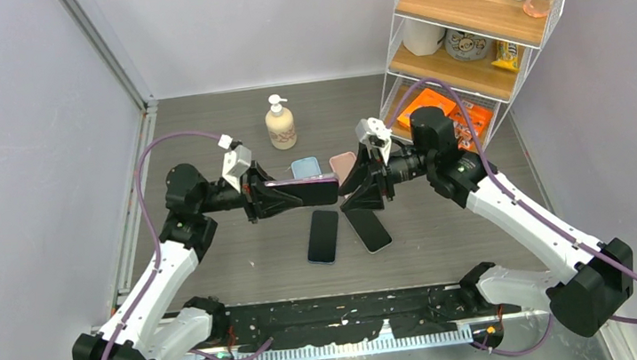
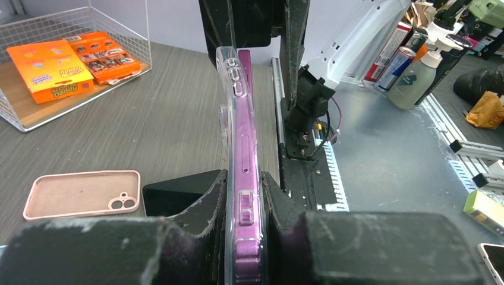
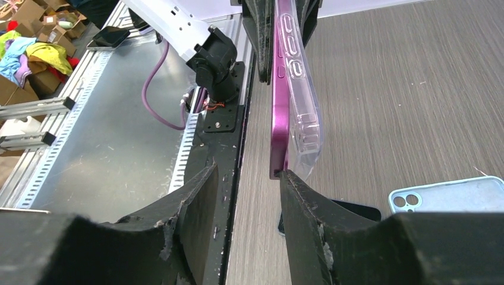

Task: Take the phone out of the phone case
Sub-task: Remove the phone case from the phone.

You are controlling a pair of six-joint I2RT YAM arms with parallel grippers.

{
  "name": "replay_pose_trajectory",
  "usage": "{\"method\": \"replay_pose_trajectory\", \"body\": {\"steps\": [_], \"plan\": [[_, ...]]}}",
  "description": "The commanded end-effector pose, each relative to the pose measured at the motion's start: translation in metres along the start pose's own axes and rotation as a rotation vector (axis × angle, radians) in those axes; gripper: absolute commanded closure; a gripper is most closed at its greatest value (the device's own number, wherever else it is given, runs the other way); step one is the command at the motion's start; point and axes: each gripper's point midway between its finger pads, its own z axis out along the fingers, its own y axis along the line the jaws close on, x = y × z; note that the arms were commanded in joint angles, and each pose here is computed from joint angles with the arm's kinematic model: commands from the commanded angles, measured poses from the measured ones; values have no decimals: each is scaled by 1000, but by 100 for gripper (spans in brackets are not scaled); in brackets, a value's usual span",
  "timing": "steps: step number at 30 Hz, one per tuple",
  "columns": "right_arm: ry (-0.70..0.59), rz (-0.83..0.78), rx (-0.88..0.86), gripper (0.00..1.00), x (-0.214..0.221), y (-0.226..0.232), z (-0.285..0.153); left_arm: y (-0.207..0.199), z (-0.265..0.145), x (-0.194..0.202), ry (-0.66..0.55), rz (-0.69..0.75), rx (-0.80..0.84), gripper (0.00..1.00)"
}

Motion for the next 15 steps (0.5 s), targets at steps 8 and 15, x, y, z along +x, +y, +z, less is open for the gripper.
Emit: {"method": "replay_pose_trajectory", "body": {"steps": [8,15], "plan": [[-74,-184,46,51,-41,-18,24,-29,22,-12,4,86,166,100],[-73,-193,38,52,-42,-21,28,-27,29,-17,-24,108,164,100]]}}
